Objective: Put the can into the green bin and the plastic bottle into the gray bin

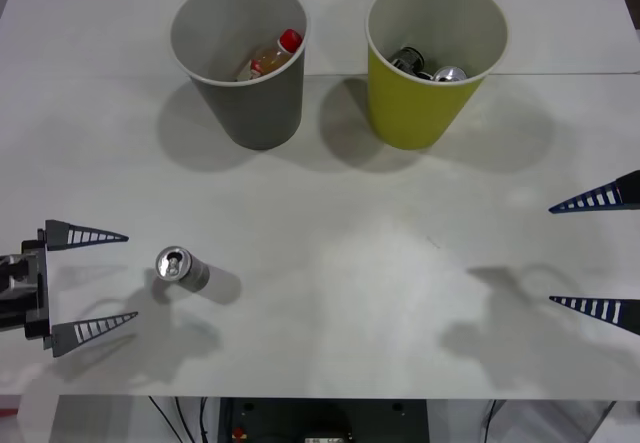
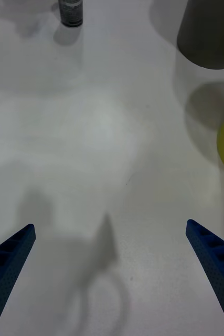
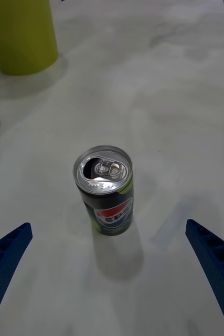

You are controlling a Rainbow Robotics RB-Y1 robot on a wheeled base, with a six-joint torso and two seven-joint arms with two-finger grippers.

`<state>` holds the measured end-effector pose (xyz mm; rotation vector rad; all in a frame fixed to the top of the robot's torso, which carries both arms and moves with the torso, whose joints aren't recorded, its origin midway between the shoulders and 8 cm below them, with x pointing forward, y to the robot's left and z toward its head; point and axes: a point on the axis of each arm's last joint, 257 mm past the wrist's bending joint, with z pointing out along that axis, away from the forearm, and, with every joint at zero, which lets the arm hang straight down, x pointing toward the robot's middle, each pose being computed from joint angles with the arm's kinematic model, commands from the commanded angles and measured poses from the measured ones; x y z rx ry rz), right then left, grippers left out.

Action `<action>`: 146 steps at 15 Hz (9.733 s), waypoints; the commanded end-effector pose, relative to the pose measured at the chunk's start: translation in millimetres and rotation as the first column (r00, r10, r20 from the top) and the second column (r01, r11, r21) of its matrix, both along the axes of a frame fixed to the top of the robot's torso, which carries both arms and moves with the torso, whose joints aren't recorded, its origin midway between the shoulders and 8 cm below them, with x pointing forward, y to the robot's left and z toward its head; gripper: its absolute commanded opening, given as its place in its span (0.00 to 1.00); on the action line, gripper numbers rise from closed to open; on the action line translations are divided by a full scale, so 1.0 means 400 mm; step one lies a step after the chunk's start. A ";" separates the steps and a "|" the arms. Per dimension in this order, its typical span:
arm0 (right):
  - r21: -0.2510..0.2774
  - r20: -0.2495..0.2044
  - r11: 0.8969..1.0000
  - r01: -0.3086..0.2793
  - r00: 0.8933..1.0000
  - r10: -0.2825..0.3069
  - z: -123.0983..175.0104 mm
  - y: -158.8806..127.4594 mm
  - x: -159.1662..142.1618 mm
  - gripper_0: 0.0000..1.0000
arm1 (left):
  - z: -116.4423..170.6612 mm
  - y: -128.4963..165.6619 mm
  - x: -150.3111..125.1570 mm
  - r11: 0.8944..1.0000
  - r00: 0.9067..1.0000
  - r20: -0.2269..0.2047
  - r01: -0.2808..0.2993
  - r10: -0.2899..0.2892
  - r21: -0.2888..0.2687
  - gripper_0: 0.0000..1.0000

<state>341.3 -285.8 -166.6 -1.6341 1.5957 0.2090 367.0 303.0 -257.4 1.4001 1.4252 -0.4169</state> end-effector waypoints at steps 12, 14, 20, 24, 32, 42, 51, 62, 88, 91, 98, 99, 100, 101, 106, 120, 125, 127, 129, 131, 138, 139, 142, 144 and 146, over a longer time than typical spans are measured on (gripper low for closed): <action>0.000 0.000 1.000 0.000 1.000 0.000 0.000 0.000 0.000 1.00 | -0.112 -0.072 0.048 0.989 0.998 0.043 -0.032 0.038 -0.143 1.00; 0.000 0.000 1.000 0.000 1.000 0.000 0.000 0.000 0.000 1.00 | -0.121 -0.080 0.054 0.987 0.998 0.045 -0.037 0.044 -0.156 1.00; 0.000 0.000 1.000 0.000 1.000 0.000 0.000 0.000 0.000 1.00 | -0.128 -0.124 0.080 0.979 0.997 0.047 -0.049 0.060 -0.197 1.00; 0.000 0.000 1.000 0.000 1.000 0.000 0.000 0.000 0.000 1.00 | -0.128 -0.156 0.101 0.977 0.997 0.050 -0.051 0.062 -0.209 1.00; 0.000 0.000 1.000 0.000 1.000 0.000 0.000 0.000 0.000 1.00 | -0.128 -0.211 0.139 0.971 0.996 0.052 -0.063 0.077 -0.230 1.00; 0.000 0.000 1.000 0.000 1.000 0.000 0.000 0.000 0.000 1.00 | -0.126 -0.216 0.139 0.967 0.997 0.024 -0.069 0.077 -0.244 0.00; 0.000 0.000 1.000 0.000 1.000 0.000 0.000 0.000 0.000 1.00 | -0.073 -0.215 0.147 0.974 0.998 -0.021 -0.070 0.067 -0.214 0.00; 0.000 0.000 1.000 0.000 1.000 0.000 0.000 0.000 0.000 1.00 | 0.140 -0.260 0.102 0.993 0.983 -0.156 -0.102 0.093 -0.054 0.00; 0.000 0.000 1.000 0.000 1.000 0.000 0.000 0.000 0.000 1.00 | 0.537 -0.601 0.201 0.972 0.940 -0.249 -0.219 0.235 0.091 0.00; 0.000 0.000 1.000 0.000 1.000 0.000 0.000 0.000 0.000 1.00 | 0.579 -0.660 0.249 0.978 0.939 -0.274 -0.197 0.209 0.074 0.00; 0.000 0.000 1.000 0.000 1.000 0.000 0.000 0.000 0.000 1.00 | 0.694 -0.789 0.376 0.977 0.919 -0.332 -0.202 0.212 0.067 0.01; 0.000 0.000 1.000 0.000 1.000 0.000 0.000 0.000 0.000 1.00 | 0.700 -0.807 0.390 0.974 0.919 -0.324 -0.205 0.224 0.092 0.01; 0.000 0.000 1.000 0.000 1.000 0.000 0.000 0.000 0.000 1.00 | 0.713 -0.833 0.410 0.972 0.918 -0.322 -0.209 0.232 0.105 0.02; 0.000 0.000 1.000 0.000 1.000 0.000 0.000 0.000 0.000 1.00 | 0.720 -0.851 0.426 0.971 0.914 -0.327 -0.216 0.239 0.107 0.02; 0.000 0.000 1.000 0.000 1.000 0.000 0.000 0.000 0.000 1.00 | 0.772 -0.949 0.508 0.961 0.907 -0.318 -0.266 0.275 0.073 0.04; 0.000 0.000 1.000 0.000 1.000 0.000 0.000 0.000 0.000 1.00 | 0.769 -1.104 0.575 0.938 0.914 -0.215 -0.346 0.344 0.030 1.00; 0.000 0.000 1.000 0.000 1.000 0.000 0.000 0.000 0.000 1.00 | 0.759 -1.047 0.574 0.948 0.923 -0.217 -0.309 0.317 0.073 1.00; 0.000 0.000 1.000 0.000 1.000 0.000 0.000 0.000 0.000 1.00 | 0.767 -0.974 0.573 0.961 0.928 -0.250 -0.275 0.277 0.042 1.00; 0.000 0.000 1.000 0.000 1.000 0.000 0.000 0.000 0.000 1.00 | 0.765 -0.902 0.557 0.968 0.927 -0.288 -0.252 0.240 -0.003 1.00; 0.000 0.000 1.000 0.000 1.000 0.000 0.000 0.000 0.000 1.00 | 0.766 -0.819 0.525 0.973 0.936 -0.274 -0.229 0.219 -0.003 1.00; 0.000 0.000 1.000 0.000 1.000 0.000 0.000 0.000 0.000 1.00 | 0.748 -0.518 0.450 0.990 0.965 -0.223 -0.119 0.135 0.081 1.00; 0.000 0.000 1.000 0.000 1.000 0.000 0.000 0.000 0.000 1.00 | 0.742 -0.473 0.437 0.992 0.969 -0.217 -0.100 0.115 0.075 1.00; 0.000 0.000 1.000 0.000 1.000 0.000 0.000 0.000 0.000 1.00 | 0.708 -0.374 0.398 0.995 0.978 -0.200 -0.050 0.066 0.081 1.00; 0.000 0.000 1.000 0.000 1.000 0.000 0.000 0.000 0.000 1.00 | 0.691 -0.315 0.367 0.996 0.982 -0.187 -0.019 0.034 0.086 1.00; 0.000 0.000 1.000 0.000 1.000 0.000 0.000 0.000 0.000 1.00 | 0.667 -0.251 0.331 0.997 0.987 -0.162 -0.008 0.021 0.080 1.00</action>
